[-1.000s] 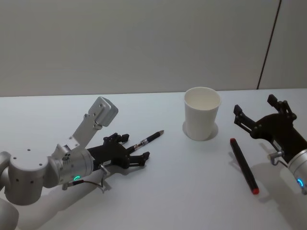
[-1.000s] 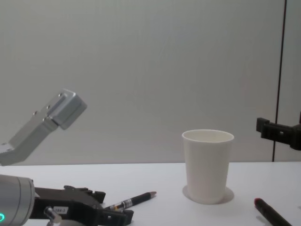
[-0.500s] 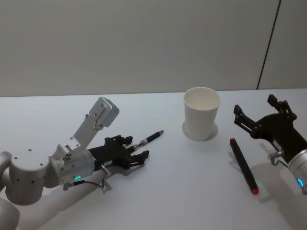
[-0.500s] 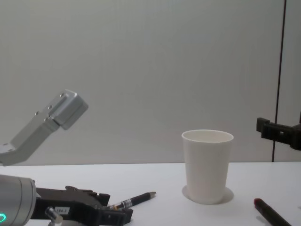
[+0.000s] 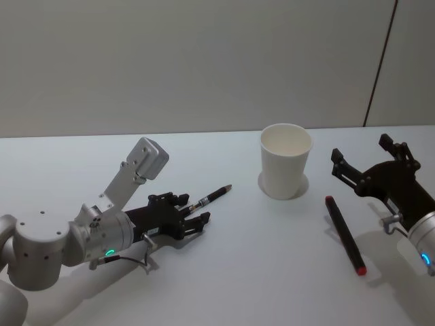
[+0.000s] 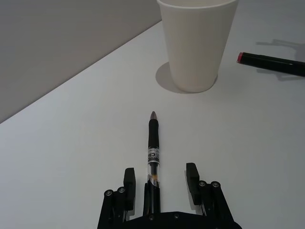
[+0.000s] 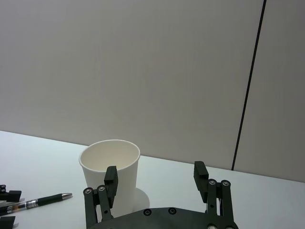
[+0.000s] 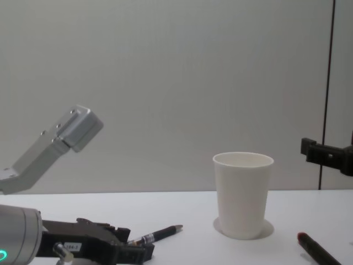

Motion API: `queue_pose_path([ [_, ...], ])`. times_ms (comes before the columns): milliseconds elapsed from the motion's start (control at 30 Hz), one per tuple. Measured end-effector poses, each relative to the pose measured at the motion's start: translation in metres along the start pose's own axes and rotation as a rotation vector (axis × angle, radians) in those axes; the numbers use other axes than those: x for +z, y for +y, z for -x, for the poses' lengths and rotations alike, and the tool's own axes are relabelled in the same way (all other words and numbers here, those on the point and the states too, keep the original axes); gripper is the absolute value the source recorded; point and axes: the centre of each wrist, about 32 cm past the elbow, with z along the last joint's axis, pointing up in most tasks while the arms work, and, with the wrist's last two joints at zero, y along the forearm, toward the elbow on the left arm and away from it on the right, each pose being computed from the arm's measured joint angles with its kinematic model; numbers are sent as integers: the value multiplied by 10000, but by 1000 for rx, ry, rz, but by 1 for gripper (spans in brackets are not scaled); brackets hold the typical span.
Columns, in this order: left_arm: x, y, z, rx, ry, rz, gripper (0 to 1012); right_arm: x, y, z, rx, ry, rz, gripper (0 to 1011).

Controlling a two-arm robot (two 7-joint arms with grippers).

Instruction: Place the pen into the pen holder.

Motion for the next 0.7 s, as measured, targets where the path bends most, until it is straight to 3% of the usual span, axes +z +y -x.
queue_pose_path([
  [500, -16, 7, -5, 3, 15, 7, 560, 0, 0, 0, 0, 0, 0, 1002],
  [700, -21, 16, -13, 5, 25, 12, 403, 0, 0, 0, 0, 0, 0, 1002],
])
